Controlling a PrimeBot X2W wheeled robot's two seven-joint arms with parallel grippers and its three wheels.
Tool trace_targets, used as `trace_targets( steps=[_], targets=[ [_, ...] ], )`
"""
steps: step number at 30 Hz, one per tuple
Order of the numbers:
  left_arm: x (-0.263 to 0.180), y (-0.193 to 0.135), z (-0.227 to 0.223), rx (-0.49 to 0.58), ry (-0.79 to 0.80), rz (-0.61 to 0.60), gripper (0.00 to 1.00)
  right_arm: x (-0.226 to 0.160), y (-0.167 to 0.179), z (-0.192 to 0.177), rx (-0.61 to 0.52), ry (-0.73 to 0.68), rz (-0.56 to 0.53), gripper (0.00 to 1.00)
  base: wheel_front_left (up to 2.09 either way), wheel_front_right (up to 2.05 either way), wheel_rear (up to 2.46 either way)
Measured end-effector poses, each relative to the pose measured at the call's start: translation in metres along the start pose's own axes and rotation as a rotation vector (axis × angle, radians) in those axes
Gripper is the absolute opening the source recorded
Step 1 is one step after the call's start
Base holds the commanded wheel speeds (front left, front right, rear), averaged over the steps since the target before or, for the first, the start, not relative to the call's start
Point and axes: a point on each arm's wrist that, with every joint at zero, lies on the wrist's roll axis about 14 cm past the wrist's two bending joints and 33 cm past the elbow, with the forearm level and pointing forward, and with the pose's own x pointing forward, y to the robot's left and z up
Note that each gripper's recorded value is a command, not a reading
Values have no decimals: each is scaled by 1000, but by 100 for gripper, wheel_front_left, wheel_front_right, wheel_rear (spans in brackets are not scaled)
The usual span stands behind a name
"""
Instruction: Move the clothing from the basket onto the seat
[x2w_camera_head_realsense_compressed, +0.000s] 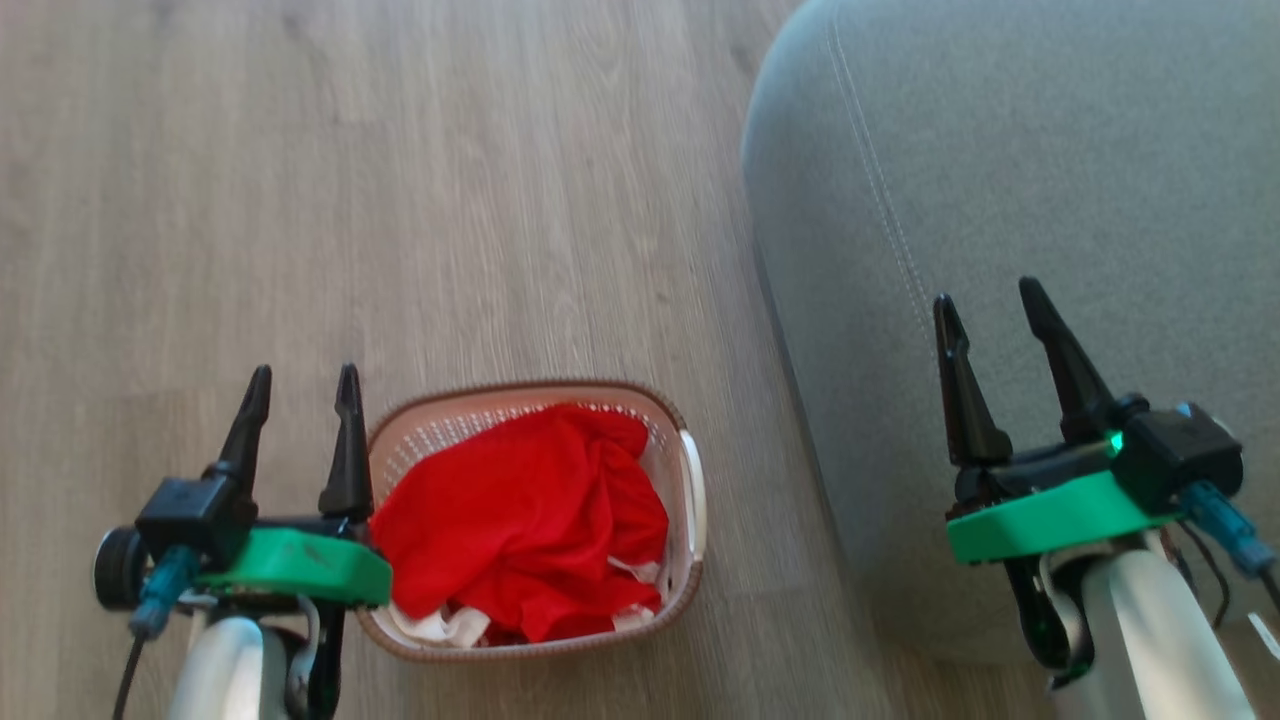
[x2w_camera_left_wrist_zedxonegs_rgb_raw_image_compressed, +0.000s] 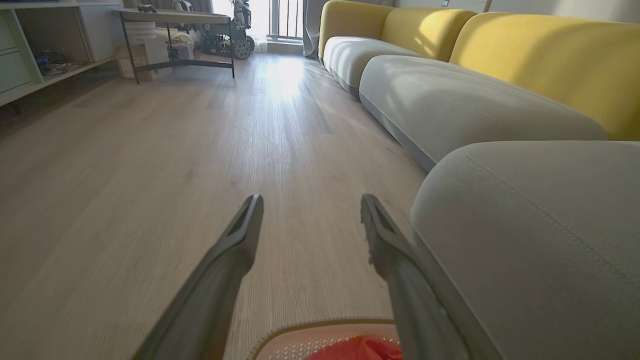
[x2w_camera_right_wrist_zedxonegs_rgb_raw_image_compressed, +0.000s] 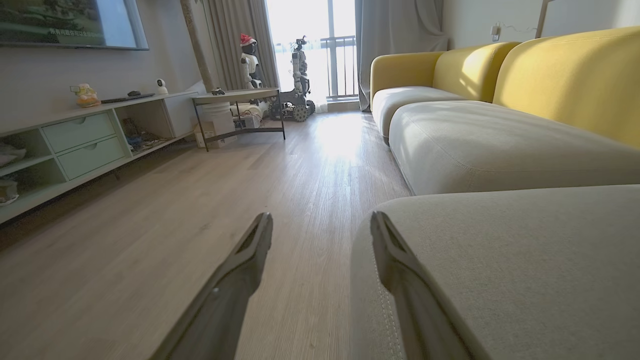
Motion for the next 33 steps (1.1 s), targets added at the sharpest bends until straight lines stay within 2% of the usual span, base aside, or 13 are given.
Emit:
trace_targets(
  steps=[8,16,27,33],
  targets=[
    [20,-1,-32,-6,82,-30,100,17,-2,5,-14,-29,5,100,0,0,0],
    [33,-3,-90,-13,240,-59,100,38,-4,7,-28,-64,12,100,0,0,0],
    [60,-7,-163,-17,410,-112,100,70,-10,-16,-44,-55,17,100,0,0,0],
    [59,-9,-210,-19,536,-134,100,85,-14,-24,-42,-66,16,100,0,0,0]
  ],
)
